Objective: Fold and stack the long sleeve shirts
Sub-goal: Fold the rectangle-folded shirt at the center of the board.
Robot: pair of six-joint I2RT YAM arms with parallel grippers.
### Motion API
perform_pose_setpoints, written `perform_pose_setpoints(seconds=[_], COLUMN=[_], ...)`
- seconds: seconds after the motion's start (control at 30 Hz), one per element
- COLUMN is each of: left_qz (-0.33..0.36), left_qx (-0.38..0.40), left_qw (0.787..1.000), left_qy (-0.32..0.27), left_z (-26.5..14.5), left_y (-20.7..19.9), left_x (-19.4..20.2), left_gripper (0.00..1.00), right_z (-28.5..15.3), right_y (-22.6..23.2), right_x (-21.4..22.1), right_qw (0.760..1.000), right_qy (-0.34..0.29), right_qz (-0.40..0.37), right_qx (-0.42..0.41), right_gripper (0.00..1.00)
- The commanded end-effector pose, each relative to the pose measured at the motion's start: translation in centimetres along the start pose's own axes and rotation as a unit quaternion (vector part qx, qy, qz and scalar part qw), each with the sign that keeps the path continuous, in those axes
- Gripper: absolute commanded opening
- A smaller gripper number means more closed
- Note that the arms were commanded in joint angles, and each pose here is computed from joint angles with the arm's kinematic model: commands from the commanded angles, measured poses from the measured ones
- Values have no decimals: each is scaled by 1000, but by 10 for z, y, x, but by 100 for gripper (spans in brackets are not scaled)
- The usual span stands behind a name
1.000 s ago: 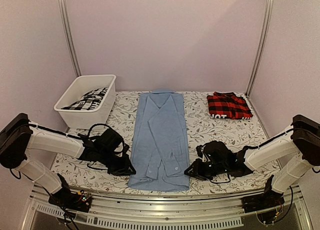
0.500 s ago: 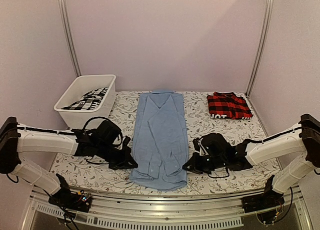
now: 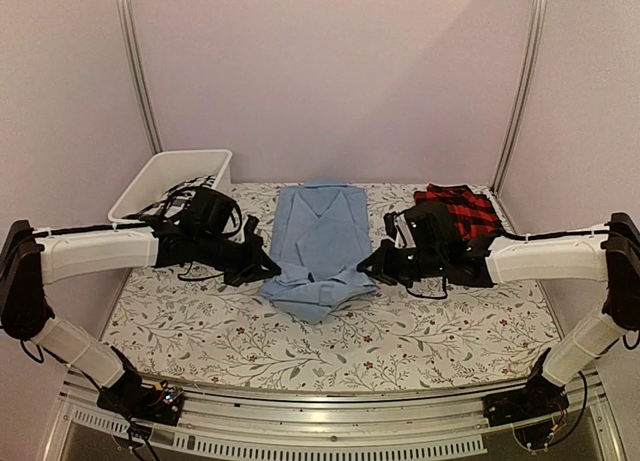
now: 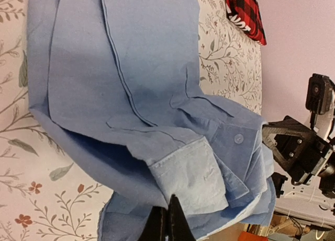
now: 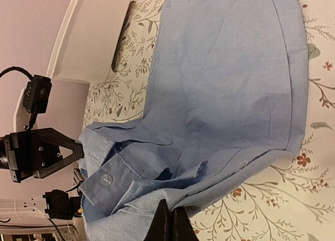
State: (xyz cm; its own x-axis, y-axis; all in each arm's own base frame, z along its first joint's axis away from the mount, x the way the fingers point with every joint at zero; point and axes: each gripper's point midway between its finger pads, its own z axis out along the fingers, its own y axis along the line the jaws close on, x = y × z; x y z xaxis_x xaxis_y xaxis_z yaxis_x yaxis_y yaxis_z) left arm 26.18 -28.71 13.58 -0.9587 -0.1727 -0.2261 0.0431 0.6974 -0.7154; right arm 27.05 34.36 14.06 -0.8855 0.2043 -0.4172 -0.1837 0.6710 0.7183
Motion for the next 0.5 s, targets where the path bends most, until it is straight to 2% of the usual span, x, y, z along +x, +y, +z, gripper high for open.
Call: perform_pose_setpoints(seconds=[0.0,0.27,0.47], left_qz=[12,-7,-29], left_qx=[-13,-19,-18], left_qw=[999,998,998], left_qy=[-26,-56,-55], left_z=[15,47,65], left_y=[12,36,59], left_x=[-49,-127,-152], left_gripper=[0,0,0], right_z=[22,64,90], right_y=[-9,-46,-69], right_x=[-35,-103,-125], right_qw=[1000,999,1000], right_qy=[-4,-27,-24], right_qz=[-24,-17,-5], right_qx=[6,14,15], right_gripper=[0,0,0])
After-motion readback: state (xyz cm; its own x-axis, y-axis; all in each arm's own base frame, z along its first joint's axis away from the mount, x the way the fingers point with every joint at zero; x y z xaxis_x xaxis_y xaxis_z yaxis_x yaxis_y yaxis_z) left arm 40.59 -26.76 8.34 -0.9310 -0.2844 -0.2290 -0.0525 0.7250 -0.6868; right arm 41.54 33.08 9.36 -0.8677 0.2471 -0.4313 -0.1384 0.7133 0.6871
